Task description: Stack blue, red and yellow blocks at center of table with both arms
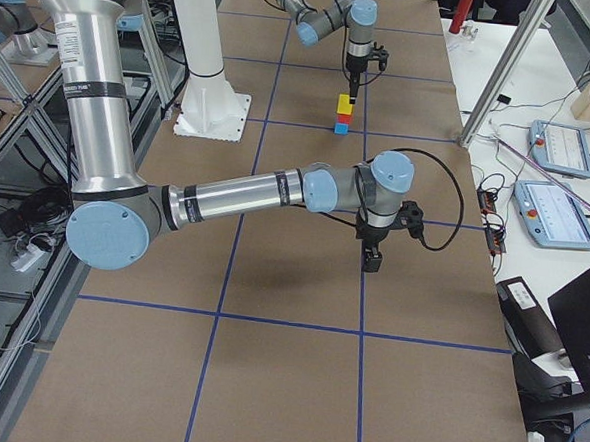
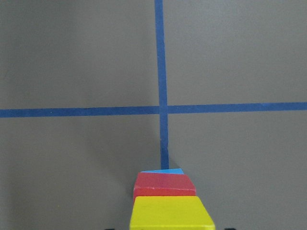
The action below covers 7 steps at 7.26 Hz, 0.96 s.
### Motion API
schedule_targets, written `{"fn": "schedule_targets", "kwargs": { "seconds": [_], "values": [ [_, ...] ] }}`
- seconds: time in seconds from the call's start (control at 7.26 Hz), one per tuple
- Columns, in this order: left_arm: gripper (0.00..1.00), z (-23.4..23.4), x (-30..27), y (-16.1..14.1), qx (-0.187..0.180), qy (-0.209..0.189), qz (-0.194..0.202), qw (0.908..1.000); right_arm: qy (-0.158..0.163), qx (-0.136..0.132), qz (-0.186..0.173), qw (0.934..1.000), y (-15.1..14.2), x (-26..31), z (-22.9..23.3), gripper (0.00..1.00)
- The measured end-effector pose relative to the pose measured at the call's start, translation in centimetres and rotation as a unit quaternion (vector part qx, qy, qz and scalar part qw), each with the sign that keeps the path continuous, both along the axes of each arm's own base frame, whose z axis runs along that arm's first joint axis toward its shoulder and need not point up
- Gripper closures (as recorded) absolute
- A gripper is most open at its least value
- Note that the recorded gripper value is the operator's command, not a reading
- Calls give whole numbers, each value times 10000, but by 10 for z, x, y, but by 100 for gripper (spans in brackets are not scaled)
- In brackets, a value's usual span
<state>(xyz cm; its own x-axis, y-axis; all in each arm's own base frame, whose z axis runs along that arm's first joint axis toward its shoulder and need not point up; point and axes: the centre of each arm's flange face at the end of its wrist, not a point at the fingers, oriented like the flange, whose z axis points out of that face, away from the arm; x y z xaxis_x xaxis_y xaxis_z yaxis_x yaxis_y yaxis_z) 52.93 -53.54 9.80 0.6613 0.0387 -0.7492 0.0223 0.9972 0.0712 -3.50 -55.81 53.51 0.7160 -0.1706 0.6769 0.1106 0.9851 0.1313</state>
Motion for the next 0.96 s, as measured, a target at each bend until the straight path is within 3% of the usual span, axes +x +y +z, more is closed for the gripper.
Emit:
{"fn": "schedule_targets", "kwargs": {
  "seconds": [0.14,0.55,0.96],
  "values": [
    [1,25,-40,-3,168,77,103,9998,4,-1,-2,10000,0,0,0,0],
    [1,156,-219,-3,900,72,692,9935,11,-18,-25,10000,12,8,11,0],
    [1,285,-393,-16,1264,-111,1032,9865,-145,-8,30,9999,59,73,59,0]
  ]
}}
